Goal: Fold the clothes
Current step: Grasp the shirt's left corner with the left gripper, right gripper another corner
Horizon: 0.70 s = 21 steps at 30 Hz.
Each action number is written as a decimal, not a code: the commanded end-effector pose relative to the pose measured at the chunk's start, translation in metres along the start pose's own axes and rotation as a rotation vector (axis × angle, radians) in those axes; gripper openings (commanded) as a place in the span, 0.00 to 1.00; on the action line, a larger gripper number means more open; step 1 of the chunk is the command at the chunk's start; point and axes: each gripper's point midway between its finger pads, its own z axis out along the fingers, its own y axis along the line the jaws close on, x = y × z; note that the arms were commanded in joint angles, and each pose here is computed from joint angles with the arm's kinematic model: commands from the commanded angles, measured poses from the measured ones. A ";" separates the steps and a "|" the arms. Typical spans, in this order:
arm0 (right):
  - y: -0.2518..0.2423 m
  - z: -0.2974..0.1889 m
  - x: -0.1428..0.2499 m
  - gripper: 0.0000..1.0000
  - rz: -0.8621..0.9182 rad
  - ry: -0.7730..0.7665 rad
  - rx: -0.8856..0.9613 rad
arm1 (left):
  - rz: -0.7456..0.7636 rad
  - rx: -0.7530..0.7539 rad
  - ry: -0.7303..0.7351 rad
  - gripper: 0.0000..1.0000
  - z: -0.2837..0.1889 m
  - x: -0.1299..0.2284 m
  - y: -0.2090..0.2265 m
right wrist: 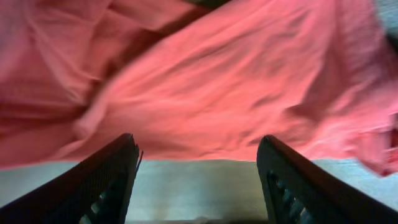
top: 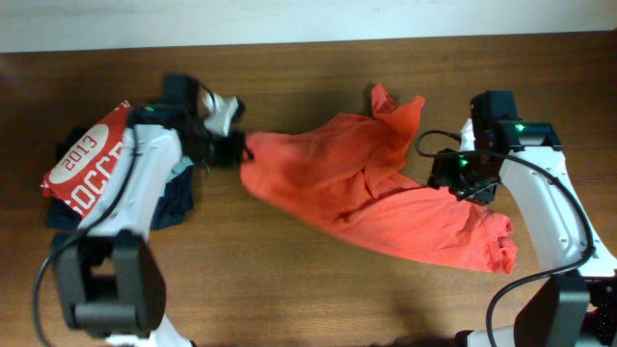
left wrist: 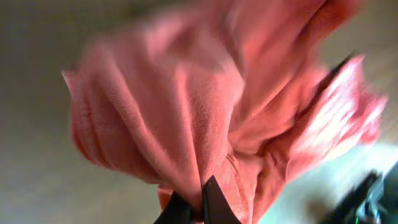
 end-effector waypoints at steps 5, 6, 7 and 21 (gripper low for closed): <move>-0.013 0.016 0.014 0.66 0.023 0.028 0.020 | 0.204 -0.063 -0.353 0.01 -0.116 -0.070 -0.068; -0.014 0.019 0.015 0.67 0.023 0.029 0.021 | 0.210 -0.066 -0.361 0.00 -0.119 -0.070 -0.070; -0.015 0.024 0.016 0.67 0.023 0.028 0.021 | 0.213 -0.066 -0.367 0.01 -0.121 -0.071 -0.071; 0.004 0.086 0.002 0.71 -0.086 -0.137 -0.167 | 0.204 -0.102 -0.372 0.01 -0.127 -0.069 -0.068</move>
